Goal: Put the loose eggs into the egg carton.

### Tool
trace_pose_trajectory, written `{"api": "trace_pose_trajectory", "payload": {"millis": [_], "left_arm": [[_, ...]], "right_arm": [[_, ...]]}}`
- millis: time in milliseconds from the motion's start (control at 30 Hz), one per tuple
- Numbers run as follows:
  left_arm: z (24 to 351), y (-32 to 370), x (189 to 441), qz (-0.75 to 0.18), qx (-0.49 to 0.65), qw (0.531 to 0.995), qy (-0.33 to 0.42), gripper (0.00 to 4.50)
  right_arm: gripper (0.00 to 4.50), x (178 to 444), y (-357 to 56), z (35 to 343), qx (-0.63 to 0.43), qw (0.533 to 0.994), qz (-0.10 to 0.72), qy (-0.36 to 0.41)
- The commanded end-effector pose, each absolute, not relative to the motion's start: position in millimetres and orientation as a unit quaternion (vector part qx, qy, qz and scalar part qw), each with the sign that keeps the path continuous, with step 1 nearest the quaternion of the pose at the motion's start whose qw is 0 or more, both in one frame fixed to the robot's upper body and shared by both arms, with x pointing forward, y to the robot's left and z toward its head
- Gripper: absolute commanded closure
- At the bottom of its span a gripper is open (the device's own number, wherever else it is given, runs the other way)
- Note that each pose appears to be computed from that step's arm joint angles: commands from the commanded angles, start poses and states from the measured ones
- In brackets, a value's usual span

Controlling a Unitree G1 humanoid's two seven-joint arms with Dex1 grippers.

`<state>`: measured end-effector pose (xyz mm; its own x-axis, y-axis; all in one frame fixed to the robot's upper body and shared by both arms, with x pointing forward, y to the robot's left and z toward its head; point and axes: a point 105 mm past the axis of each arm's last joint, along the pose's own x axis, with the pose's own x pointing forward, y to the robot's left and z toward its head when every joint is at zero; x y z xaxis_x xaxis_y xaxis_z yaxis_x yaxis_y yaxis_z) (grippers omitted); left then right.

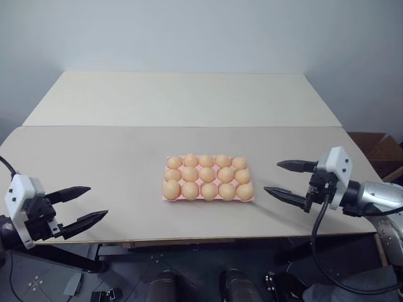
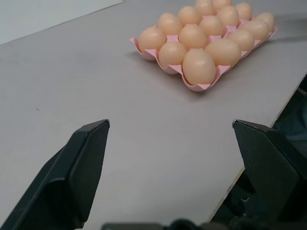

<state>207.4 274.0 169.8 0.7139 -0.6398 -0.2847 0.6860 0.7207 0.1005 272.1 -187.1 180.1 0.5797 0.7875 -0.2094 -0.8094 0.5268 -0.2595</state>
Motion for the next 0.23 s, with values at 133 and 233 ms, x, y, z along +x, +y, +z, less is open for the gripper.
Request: {"api": "trace_pose_trajectory", "payload": {"millis": [133, 233], "left_arm": [[182.9, 262.7, 213.2, -0.372, 0.106, 0.918, 0.088, 0.02], [183.0, 260.8, 214.0, -0.375, 0.103, 0.917, 0.085, 0.02]], "right_arm": [[0.00, 272.8, -184.6, 194.6, -0.189, 0.872, 0.453, 0.004], [0.00, 272.3, -183.6, 195.2, -0.188, 0.871, 0.453, 0.004]]}}
